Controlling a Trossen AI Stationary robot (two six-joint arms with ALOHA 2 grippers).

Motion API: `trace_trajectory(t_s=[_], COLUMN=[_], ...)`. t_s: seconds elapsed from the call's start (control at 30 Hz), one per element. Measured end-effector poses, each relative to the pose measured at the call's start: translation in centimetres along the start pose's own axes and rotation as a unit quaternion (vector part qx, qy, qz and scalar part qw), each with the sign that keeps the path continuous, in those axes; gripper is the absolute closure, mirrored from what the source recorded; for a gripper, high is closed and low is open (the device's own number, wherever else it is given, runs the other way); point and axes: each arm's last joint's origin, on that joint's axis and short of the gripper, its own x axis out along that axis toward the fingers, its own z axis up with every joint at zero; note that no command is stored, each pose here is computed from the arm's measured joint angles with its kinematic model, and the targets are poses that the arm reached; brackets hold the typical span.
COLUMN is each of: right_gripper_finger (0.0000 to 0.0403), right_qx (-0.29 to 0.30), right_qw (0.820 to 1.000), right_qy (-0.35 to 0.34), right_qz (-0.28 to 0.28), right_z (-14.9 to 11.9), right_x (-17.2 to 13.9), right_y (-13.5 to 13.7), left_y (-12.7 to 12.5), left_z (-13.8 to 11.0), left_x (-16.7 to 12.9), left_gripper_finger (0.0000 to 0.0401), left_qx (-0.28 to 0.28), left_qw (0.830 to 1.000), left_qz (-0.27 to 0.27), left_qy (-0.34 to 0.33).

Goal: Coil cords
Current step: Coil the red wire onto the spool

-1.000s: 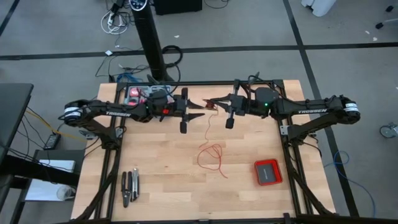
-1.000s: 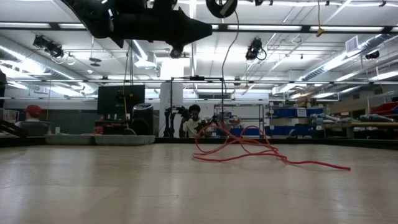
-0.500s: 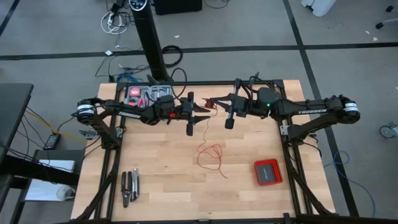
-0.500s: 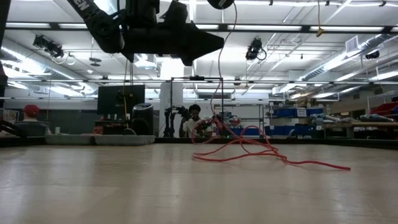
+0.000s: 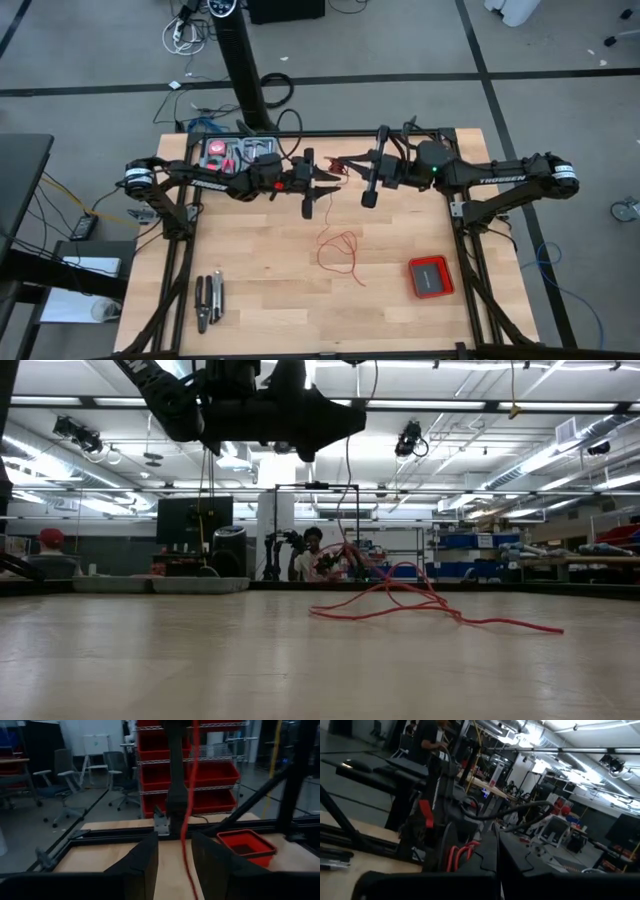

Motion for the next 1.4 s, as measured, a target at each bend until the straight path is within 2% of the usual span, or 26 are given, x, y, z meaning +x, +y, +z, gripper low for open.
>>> trace_trajectory(t_s=[0.13,0.3,0.47,0.6,0.77,0.97,1.4], right_gripper_finger=[0.0403,0.0403,0.0403,0.0403,0.0403,0.0403,0.0403], right_qx=[0.001,0.000,-0.012,-0.024,-0.018,-0.024,-0.028], right_qw=[1.000,1.000,0.998,0.993,0.989,0.981,0.971], right_qy=[-0.005,0.004,0.058,0.112,0.142,0.188,0.234], right_qz=[-0.003,0.003,0.016,0.005,0.022,0.046,0.030], right_z=[0.2,0.1,-0.5,-1.1,-1.3,-2.1,-3.2], right_x=[0.0,-0.1,-0.3,-0.6,-1.1,-1.5,-1.5], right_y=[0.1,0.4,1.5,2.3,3.1,3.6,3.3], left_y=[0.0,0.1,0.2,0.6,1.4,1.4,-0.1], left_z=[-0.3,-0.5,-0.3,0.2,1.0,2.7,4.4], left_x=[0.0,0.2,0.3,-0.2,-1.7,-3.0,-3.0], left_gripper_finger=[0.0302,0.0388,0.0397,0.0398,0.0399,0.0399,0.0400], left_qx=[-0.002,0.018,0.028,0.029,0.042,0.049,0.052], left_qw=[1.000,0.999,0.996,0.992,0.983,0.982,0.987], left_qz=[0.008,0.009,0.004,0.007,0.046,0.060,0.030], left_qy=[0.014,0.050,0.089,0.120,0.175,0.172,0.148])
